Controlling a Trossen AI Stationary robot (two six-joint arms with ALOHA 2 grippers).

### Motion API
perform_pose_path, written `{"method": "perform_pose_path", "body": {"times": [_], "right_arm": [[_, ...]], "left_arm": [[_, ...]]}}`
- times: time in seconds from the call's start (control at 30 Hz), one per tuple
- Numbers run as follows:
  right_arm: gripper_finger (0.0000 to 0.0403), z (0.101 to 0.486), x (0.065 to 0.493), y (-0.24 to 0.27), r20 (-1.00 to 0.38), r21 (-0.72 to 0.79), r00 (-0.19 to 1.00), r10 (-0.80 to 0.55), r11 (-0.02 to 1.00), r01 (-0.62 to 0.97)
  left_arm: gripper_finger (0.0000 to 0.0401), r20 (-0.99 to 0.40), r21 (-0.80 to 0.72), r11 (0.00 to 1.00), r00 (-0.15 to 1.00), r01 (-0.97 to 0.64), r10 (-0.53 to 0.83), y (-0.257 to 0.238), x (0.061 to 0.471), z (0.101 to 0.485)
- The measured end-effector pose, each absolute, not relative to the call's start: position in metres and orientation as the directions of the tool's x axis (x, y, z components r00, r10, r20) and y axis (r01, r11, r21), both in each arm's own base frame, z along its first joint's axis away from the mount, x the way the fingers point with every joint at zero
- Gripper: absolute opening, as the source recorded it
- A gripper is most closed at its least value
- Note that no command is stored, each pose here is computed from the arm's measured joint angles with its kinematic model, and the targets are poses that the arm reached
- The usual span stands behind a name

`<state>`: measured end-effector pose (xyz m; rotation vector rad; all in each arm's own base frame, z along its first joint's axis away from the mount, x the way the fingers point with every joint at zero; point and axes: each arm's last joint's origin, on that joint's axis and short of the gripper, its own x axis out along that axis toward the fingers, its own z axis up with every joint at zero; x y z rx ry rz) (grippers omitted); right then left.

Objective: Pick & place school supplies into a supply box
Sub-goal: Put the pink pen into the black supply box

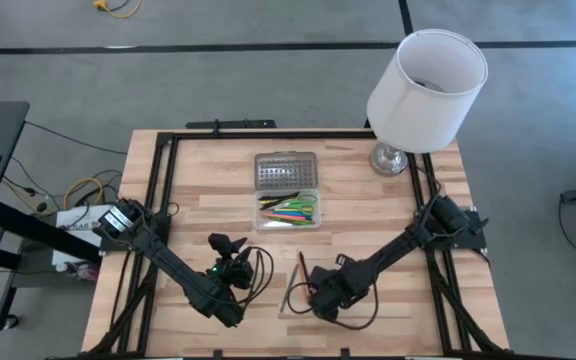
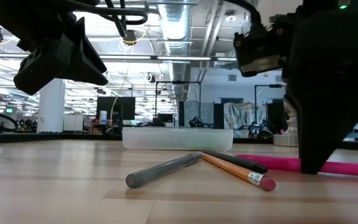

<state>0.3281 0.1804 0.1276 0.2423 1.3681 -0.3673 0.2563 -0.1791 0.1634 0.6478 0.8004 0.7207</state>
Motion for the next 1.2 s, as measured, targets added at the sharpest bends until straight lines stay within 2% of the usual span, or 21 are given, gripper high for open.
{"method": "perform_pose_path", "body": {"times": [0.57,0.8,1.2], "right_arm": [[0.0017,0.127,0.323,0.164,-0.983,-0.151,0.042,-0.181,0.91,0.386],[0.002,0.128,0.318,0.16,-0.972,-0.214,0.008,-0.234,0.901,0.377],[0.0015,0.13,0.316,0.159,-0.962,-0.262,0.008,-0.274,0.928,0.264]], "left_arm": [[0.0148,-0.401,0.741,0.59,0.493,-0.321,0.772,-0.179,0.257,0.163],[0.0148,-0.394,0.743,0.586,0.497,-0.323,0.773,-0.179,0.257,0.164],[0.0148,-0.383,0.746,0.58,0.501,-0.328,0.776,-0.179,0.257,0.164]]}}
